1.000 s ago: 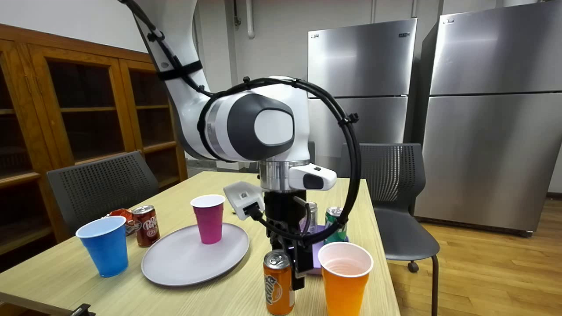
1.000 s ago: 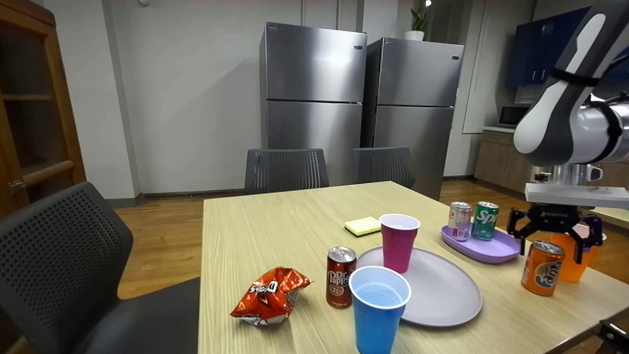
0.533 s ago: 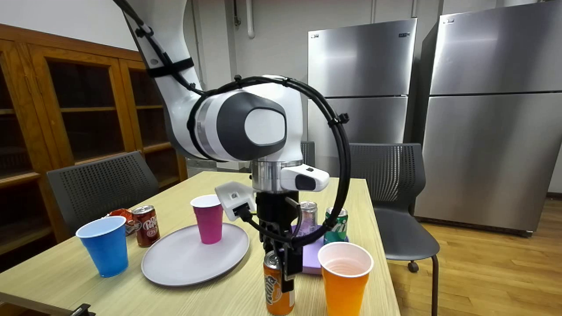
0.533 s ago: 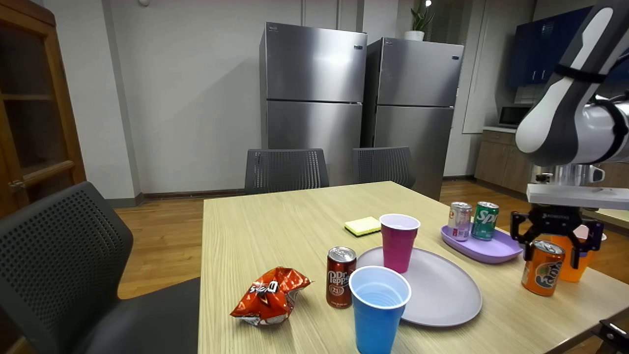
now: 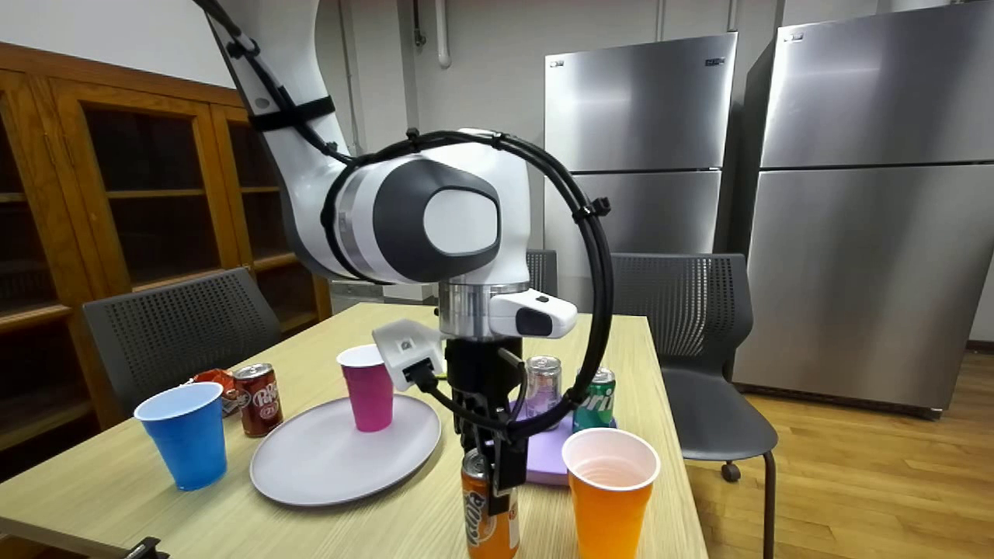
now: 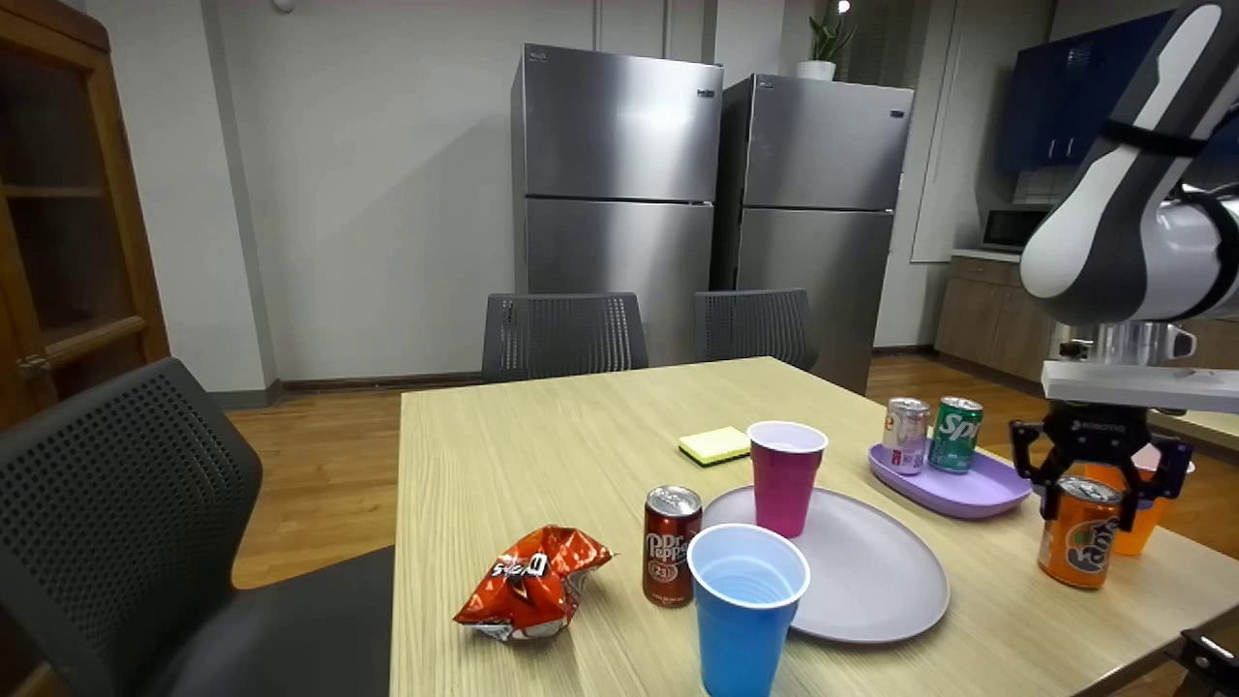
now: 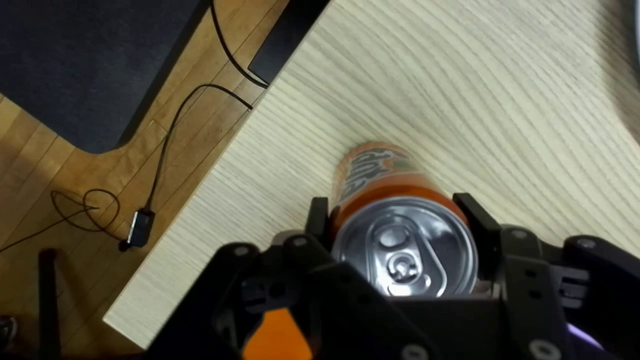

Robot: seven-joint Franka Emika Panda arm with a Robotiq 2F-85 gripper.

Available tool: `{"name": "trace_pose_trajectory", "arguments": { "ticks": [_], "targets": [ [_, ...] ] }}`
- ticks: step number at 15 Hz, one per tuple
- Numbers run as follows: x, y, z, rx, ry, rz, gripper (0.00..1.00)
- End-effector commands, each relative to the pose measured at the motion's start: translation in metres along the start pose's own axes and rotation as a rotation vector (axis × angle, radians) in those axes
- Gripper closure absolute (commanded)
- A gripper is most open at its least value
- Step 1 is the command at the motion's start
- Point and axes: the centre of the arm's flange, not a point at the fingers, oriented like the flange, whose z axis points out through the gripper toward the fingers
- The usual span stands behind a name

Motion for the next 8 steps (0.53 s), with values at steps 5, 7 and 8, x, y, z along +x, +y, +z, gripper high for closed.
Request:
{"name": "trace_pose_trajectory", "arguments": {
  "ticks": [5, 7, 8],
  "targets": [
    [-0.010, 0.002, -0.047, 0.069, 0.045, -0.059, 0.62],
    [-0.006, 0.001, -0.057, 0.083, 0.066, -0.063, 0.62],
    [-0.004, 0.000, -0.062, 0.090, 0.075, -0.064, 0.62]
  ]
}}
